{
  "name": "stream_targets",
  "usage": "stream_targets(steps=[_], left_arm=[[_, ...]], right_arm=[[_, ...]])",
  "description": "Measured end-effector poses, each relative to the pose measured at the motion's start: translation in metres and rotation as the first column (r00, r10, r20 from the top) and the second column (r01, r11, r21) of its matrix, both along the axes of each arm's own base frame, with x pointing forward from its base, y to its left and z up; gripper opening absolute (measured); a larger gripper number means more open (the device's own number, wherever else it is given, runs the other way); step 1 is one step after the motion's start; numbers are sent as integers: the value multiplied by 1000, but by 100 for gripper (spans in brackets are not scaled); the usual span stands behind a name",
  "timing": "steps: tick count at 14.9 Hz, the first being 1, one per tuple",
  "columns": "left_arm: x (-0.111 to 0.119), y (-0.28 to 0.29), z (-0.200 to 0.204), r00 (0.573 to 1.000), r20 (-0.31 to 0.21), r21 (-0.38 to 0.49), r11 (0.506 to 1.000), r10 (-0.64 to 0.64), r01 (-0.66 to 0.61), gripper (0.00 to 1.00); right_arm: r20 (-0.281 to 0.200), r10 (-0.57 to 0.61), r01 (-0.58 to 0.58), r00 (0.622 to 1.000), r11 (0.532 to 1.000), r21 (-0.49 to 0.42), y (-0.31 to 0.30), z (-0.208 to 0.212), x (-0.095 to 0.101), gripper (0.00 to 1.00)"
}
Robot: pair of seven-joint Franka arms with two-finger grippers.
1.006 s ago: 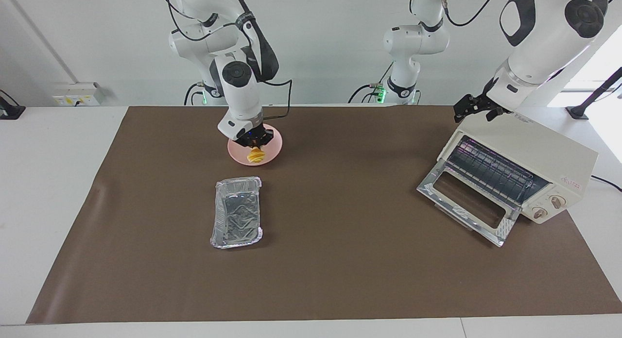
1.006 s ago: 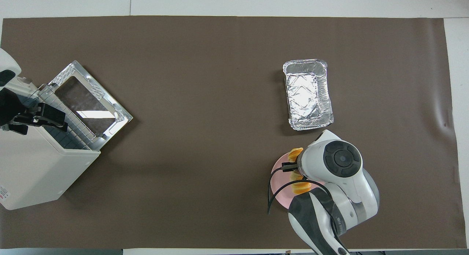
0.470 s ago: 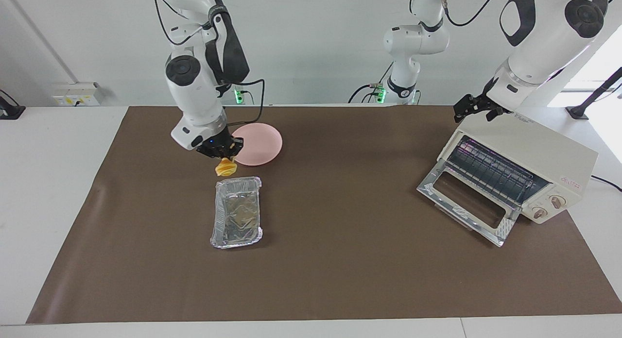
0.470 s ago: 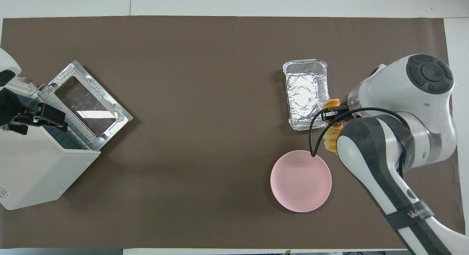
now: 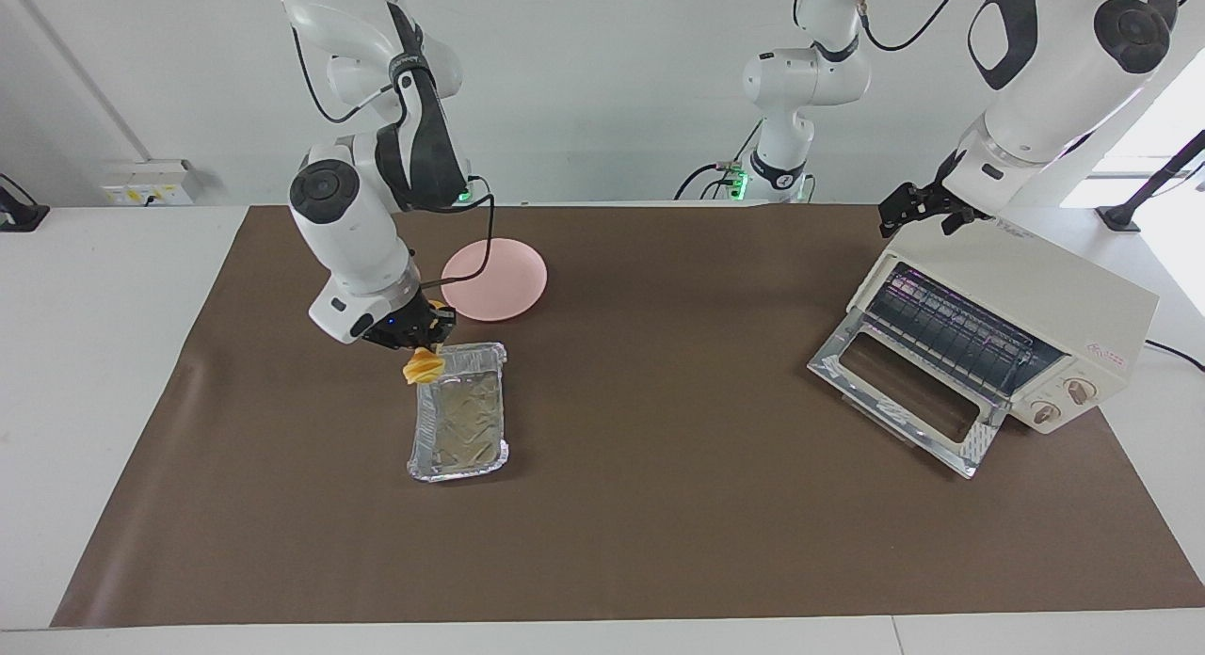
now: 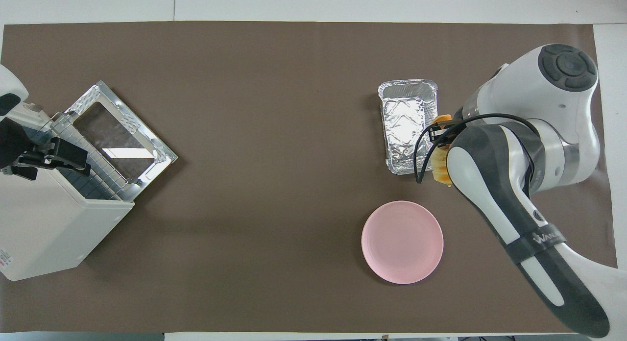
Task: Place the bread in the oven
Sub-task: 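Lift the bread with the right gripper and carry it over the foil tray, then lower the bread into the foil tray and open the right gripper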
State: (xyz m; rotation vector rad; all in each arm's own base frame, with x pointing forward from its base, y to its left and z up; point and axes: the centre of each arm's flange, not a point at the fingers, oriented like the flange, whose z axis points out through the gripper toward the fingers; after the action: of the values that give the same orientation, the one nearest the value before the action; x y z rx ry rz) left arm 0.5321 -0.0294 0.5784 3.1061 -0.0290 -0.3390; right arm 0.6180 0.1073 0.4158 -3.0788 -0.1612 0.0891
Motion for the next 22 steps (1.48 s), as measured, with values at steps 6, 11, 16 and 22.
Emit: stream_targets(steps=[6, 11, 16, 22], left_arm=[[0, 0, 0, 1000, 0, 0, 1000, 0, 0, 100], [0, 0, 0, 1000, 0, 0, 1000, 0, 0, 100], [0, 0, 0, 1000, 0, 0, 1000, 0, 0, 100], [0, 0, 0, 1000, 0, 0, 1000, 0, 0, 100]], right_arm=[[-41, 4, -3, 999, 1000, 6, 6, -44, 51, 12], [-51, 6, -4, 999, 999, 34, 19, -59, 62, 12], [-38, 28, -27, 999, 999, 43, 38, -61, 60, 12], [-36, 19, -17, 999, 999, 41, 42, -82, 56, 17]])
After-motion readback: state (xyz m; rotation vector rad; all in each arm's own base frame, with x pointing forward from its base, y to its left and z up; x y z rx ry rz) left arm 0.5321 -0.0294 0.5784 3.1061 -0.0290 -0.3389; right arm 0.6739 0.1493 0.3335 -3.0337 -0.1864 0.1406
